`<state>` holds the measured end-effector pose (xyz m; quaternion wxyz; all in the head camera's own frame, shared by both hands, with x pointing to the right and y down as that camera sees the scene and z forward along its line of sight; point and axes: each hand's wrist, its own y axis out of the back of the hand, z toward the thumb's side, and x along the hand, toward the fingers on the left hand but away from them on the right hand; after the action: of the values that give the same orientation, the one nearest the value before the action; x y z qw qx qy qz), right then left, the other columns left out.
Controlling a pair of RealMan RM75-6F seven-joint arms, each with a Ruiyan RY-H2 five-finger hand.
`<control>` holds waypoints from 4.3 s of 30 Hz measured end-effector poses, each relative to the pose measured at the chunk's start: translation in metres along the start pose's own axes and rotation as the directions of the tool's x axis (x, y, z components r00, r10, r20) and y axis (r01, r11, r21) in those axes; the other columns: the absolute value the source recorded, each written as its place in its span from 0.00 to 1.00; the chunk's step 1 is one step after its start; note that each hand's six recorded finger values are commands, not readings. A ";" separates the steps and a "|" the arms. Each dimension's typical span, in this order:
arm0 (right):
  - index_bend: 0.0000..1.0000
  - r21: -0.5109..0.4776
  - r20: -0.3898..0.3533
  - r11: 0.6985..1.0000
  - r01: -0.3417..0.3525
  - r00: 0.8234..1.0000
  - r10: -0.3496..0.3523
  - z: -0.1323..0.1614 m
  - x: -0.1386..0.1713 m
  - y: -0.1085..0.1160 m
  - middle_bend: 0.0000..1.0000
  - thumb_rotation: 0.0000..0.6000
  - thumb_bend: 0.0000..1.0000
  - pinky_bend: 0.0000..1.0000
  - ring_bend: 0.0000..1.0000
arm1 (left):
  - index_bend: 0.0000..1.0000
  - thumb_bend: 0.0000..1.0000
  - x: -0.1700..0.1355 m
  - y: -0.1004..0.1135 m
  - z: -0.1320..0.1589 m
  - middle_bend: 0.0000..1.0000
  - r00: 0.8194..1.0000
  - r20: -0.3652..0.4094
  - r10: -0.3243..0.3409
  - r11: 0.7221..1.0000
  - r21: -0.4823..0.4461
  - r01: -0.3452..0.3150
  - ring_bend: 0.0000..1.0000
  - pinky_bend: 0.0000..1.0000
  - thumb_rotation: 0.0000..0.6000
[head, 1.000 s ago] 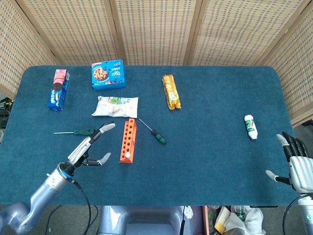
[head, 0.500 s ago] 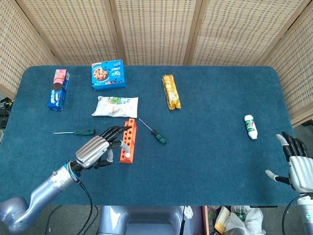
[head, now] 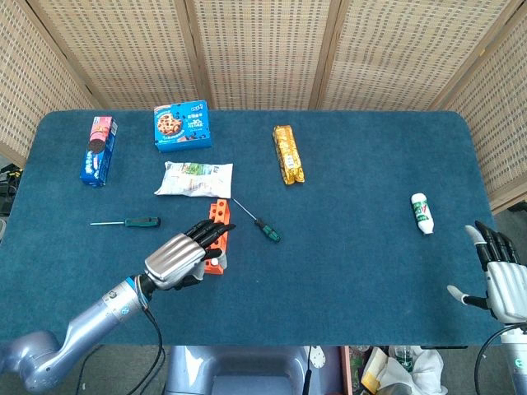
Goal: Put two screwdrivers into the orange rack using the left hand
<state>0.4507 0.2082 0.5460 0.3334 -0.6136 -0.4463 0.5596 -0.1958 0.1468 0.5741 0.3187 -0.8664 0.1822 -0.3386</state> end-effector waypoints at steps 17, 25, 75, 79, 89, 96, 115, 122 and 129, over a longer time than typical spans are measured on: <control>0.00 0.001 0.003 1.000 0.003 1.000 -0.003 -0.001 0.000 0.001 0.00 1.00 0.00 0.00 0.00 | 0.48 1.00 0.009 -0.013 -0.008 0.00 0.999 -0.039 -0.036 0.999 -0.039 0.035 0.00 0.00 1.00; 0.00 -0.001 0.008 1.000 0.004 1.000 -0.004 -0.002 0.000 0.001 0.00 1.00 0.00 0.00 0.00 | 0.48 1.00 0.009 -0.010 -0.010 0.00 0.998 -0.046 -0.029 0.999 -0.038 0.027 0.00 0.00 1.00; 0.00 0.016 0.022 1.000 -0.010 1.000 0.009 -0.002 -0.004 -0.005 0.00 1.00 0.00 0.00 0.00 | 0.41 0.00 -0.002 -0.011 -0.220 0.00 0.796 -0.591 0.129 0.991 0.097 -0.088 0.00 0.00 1.00; 0.00 0.018 0.024 1.000 -0.013 1.000 0.012 -0.003 -0.005 -0.006 0.00 1.00 0.00 0.00 0.00 | 0.42 0.01 0.002 -0.021 -0.225 0.00 0.793 -0.601 0.102 0.995 0.072 -0.074 0.00 0.00 1.00; 0.00 0.015 0.028 1.000 -0.011 1.000 0.011 -0.004 -0.006 -0.006 0.00 1.00 0.00 0.00 0.00 | 0.46 0.12 0.003 -0.032 -0.236 0.00 0.776 -0.625 0.084 0.996 0.067 -0.054 0.00 0.00 1.00; 0.00 0.015 0.028 1.000 -0.015 1.000 0.014 -0.004 -0.006 -0.006 0.00 1.00 0.00 0.00 0.00 | 0.46 0.14 0.004 -0.038 -0.242 0.00 0.762 -0.643 0.076 0.997 0.062 -0.047 0.00 0.00 1.00; 0.00 0.018 0.035 1.000 -0.021 0.999 0.020 -0.005 -0.007 -0.008 0.00 1.00 0.00 0.00 0.00 | 0.49 0.17 0.011 -0.054 -0.257 0.00 0.735 -0.677 0.043 0.999 0.035 -0.026 0.00 0.00 1.00; 0.00 0.015 0.036 1.000 -0.024 0.999 0.023 -0.006 -0.007 -0.008 0.00 1.00 0.00 0.00 0.00 | 0.58 0.31 0.014 -0.054 -0.256 0.00 0.734 -0.677 0.049 0.999 0.037 -0.033 0.00 0.00 1.00; 0.00 0.011 0.036 1.000 -0.024 0.999 0.024 -0.006 -0.007 -0.008 0.00 1.00 0.00 0.00 0.00 | 0.62 0.37 0.013 -0.055 -0.256 0.00 0.731 -0.681 0.049 0.999 0.037 -0.032 0.00 0.00 1.00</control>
<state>0.4553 0.2052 0.5574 0.3221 -0.6067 -0.4415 0.5772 -0.3615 0.0702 0.7625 0.2469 -0.6744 0.3012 -0.6273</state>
